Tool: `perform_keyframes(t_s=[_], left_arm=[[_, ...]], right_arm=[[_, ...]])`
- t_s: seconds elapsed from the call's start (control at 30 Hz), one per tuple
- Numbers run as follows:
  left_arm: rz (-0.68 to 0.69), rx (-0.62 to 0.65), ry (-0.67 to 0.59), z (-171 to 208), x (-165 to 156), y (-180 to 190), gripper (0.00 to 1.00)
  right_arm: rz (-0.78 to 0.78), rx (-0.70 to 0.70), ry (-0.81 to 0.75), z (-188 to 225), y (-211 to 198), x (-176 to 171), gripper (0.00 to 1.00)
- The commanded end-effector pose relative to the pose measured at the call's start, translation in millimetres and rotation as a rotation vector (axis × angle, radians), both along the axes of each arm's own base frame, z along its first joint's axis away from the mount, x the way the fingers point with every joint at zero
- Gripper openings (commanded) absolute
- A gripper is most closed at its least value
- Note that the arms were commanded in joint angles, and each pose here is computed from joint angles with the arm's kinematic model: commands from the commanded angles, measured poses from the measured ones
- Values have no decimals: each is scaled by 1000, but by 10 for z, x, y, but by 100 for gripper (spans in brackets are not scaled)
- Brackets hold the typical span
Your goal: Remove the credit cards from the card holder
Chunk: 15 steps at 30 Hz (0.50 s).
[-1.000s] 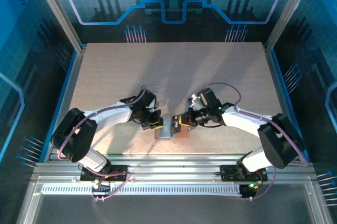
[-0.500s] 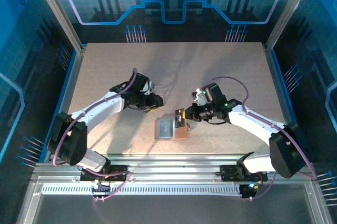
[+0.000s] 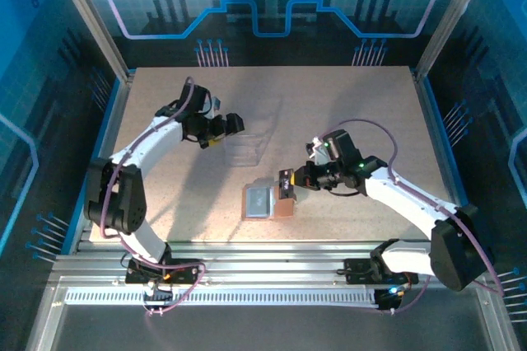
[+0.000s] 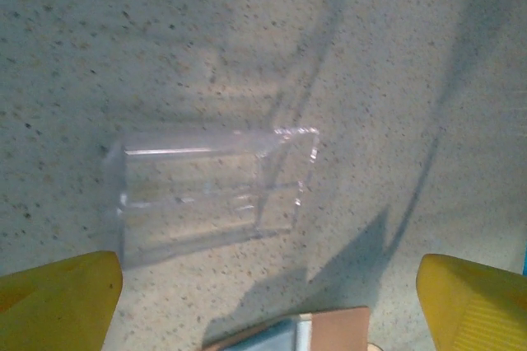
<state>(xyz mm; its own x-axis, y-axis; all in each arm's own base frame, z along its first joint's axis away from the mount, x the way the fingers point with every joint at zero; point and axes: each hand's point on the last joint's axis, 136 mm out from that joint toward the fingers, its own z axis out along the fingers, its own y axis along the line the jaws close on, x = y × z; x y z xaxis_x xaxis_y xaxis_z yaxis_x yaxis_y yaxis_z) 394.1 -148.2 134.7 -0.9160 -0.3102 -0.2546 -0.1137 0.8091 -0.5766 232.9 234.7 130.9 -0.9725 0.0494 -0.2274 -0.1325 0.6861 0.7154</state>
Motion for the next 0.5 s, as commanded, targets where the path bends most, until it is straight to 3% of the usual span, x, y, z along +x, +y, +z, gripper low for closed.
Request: perform_keyframes(t_s=[0.0, 0.23, 0.47], left_arm=[[-56, -43, 31, -117, 60, -2, 93], [-86, -92, 101, -402, 176, 17, 93], [-111, -207, 133, -436, 170, -155, 91]], right_arm=[[-16, -7, -6, 44, -64, 5, 0], [-27, -12, -1, 25, -87, -15, 0], [-32, -11, 3, 4, -93, -22, 0]])
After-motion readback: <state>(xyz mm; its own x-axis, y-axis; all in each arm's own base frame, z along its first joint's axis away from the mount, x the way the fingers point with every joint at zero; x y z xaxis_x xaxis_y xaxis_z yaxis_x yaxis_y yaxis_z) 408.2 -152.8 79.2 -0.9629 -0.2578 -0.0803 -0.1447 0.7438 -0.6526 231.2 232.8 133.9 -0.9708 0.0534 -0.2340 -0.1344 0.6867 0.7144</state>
